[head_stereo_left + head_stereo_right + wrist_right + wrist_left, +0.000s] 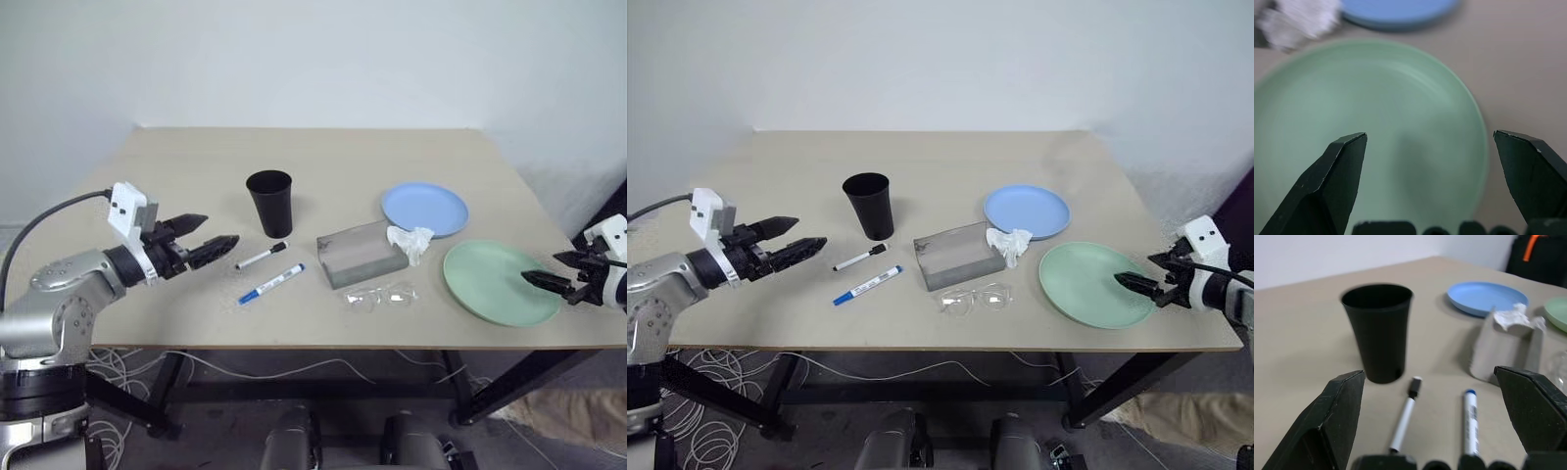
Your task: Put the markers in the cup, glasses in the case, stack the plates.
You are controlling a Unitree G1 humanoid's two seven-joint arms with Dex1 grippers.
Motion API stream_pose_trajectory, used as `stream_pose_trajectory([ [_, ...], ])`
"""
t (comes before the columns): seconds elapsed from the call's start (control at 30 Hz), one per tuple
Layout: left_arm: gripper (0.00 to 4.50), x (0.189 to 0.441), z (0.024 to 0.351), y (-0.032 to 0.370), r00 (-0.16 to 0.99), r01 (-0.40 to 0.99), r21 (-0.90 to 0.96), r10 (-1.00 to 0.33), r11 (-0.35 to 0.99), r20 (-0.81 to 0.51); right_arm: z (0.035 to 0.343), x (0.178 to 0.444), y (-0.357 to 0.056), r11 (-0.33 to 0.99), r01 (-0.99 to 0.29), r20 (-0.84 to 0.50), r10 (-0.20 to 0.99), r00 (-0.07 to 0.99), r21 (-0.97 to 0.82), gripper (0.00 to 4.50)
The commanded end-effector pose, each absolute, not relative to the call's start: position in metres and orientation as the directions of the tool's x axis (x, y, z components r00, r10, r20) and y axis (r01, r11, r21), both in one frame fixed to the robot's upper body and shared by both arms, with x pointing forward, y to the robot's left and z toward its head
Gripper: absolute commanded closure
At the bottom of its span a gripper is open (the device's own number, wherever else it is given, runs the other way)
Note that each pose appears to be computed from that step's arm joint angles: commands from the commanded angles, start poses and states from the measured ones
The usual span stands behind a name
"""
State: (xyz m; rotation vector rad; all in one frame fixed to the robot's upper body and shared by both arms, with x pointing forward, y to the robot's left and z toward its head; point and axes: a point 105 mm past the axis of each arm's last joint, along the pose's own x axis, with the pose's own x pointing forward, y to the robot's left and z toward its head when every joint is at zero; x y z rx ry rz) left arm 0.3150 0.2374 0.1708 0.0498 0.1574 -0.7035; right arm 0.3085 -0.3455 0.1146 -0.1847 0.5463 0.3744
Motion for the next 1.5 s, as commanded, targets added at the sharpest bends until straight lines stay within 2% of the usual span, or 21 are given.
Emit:
stream_pose_trajectory([
  [0.03,0.01,0.308,0.182,0.227,0.715,0.698,0.077,-0.690,0.712,-0.115,0.120,0.313,-0.361,0.954,-0.294,-0.507,0.226,0.832,-0.057,0.00],
  [0.3,0.01,0.292,0.164,0.219,0.657,0.754,0.107,-0.746,0.648,-0.112,0.106,0.317,-0.358,0.977,-0.191,-0.523,0.214,0.825,0.099,0.00],
  [0.33,0.00,0.289,0.159,0.218,0.646,0.764,0.104,-0.753,0.637,-0.125,0.105,0.318,-0.356,0.975,-0.184,-0.521,0.221,0.825,0.121,0.18],
  [0.43,0.00,0.284,0.151,0.218,0.627,0.779,0.102,-0.763,0.619,-0.154,0.104,0.320,-0.350,0.971,-0.172,-0.517,0.233,0.824,0.165,0.90],
  [0.67,0.00,0.283,0.143,0.219,0.627,0.779,0.099,-0.762,0.620,-0.164,0.103,0.329,-0.345,0.955,-0.084,-0.511,0.225,0.830,0.284,3.42],
  [0.77,0.00,0.282,0.142,0.219,0.628,0.778,0.097,-0.760,0.621,-0.166,0.109,0.335,-0.344,0.917,-0.026,-0.471,0.228,0.852,0.398,4.46],
  [0.93,0.00,0.282,0.140,0.221,0.632,0.774,0.095,-0.756,0.626,-0.170,0.130,0.348,-0.349,0.793,0.055,-0.360,0.213,0.908,0.607,4.46],
  [1.03,0.00,0.283,0.140,0.221,0.632,0.774,0.096,-0.756,0.626,-0.170,0.148,0.355,-0.350,0.754,0.047,-0.301,0.204,0.931,0.656,4.46],
  [1.13,0.00,0.284,0.141,0.222,0.633,0.774,0.100,-0.755,0.626,-0.171,0.166,0.364,-0.344,0.748,0.025,-0.262,0.200,0.944,0.663,4.46],
  [1.3,0.00,0.288,0.143,0.221,0.630,0.776,0.102,-0.758,0.623,-0.167,0.187,0.393,-0.329,0.786,0.065,-0.244,0.111,0.963,0.615,4.46],
  [1.5,0.00,0.291,0.143,0.218,0.630,0.776,0.100,-0.760,0.623,-0.158,0.184,0.433,-0.300,0.792,0.140,-0.250,0.017,0.968,0.594,4.46],
])
